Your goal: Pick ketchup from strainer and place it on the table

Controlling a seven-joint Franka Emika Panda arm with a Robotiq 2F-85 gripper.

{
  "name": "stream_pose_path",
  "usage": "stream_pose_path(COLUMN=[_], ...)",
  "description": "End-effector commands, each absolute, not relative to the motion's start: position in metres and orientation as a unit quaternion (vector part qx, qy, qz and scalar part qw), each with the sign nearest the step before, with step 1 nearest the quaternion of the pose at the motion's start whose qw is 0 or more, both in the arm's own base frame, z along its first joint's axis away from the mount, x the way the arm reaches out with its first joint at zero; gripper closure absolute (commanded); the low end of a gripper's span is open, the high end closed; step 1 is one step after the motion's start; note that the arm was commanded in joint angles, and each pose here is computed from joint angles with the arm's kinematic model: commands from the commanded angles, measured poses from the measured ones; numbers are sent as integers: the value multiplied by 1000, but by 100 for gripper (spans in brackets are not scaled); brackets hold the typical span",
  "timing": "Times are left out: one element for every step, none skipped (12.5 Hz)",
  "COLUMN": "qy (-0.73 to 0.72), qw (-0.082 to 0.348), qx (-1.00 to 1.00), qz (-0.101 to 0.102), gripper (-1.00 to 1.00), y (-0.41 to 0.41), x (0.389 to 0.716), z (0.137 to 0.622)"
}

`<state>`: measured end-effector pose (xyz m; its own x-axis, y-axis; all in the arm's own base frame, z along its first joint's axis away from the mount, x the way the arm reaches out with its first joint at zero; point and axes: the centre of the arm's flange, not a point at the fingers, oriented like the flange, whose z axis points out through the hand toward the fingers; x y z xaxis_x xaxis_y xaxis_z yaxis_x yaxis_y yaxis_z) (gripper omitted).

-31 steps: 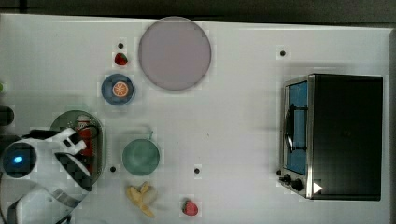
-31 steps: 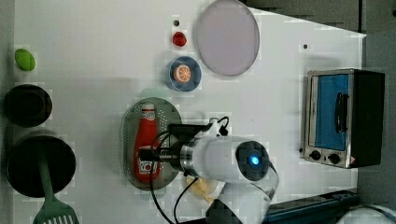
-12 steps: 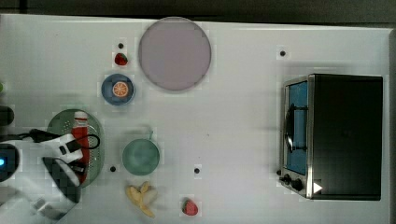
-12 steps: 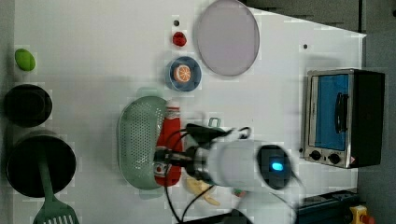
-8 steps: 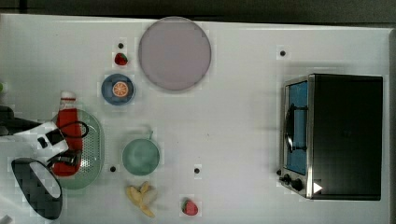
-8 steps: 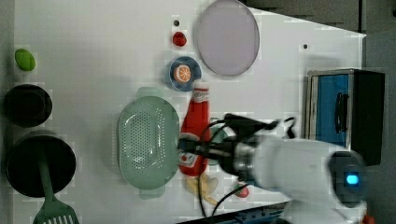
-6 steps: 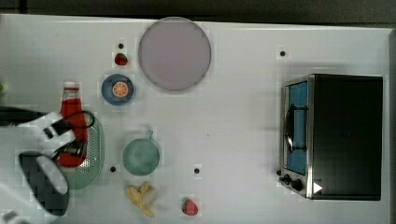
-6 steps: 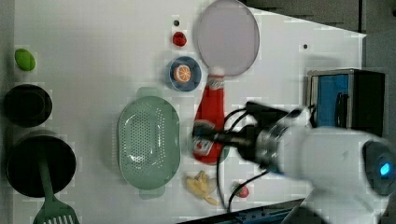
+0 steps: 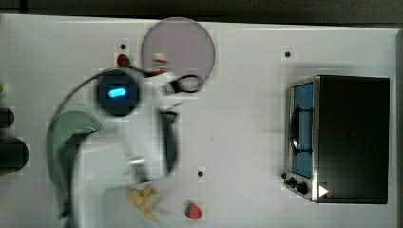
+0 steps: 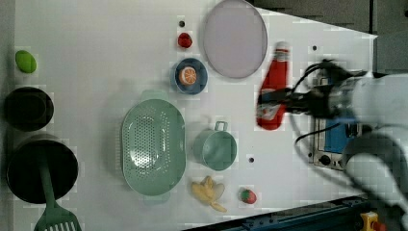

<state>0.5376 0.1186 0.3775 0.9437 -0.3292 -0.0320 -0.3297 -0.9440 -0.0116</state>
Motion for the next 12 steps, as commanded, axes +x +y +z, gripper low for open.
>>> stream_pose_path(qy=[163,164,169,178,186,189,188,186,184,183,183,183], qw=[0,0,0,0,-1,-1,-1,0,1,1,2,3], qx=[-986,-986,-985,-983,-981,-981,-981,-981,-981,-981,-981,-981], qz=[37,40,42,44,49,53,54,54,56,59,63,65], gripper=[-25,-25,-25,-25,-25,-25,-25,-25,-25,-25,-25,-25], y=[11,-11,-28,-41,-48,-51,-50,-48,-45,-44,-43,-43], x=[535,531,526,520,515,510,508,507,507,507,506,505], z=[359,351,341,330,317,301,285,268,250,232,214,199])
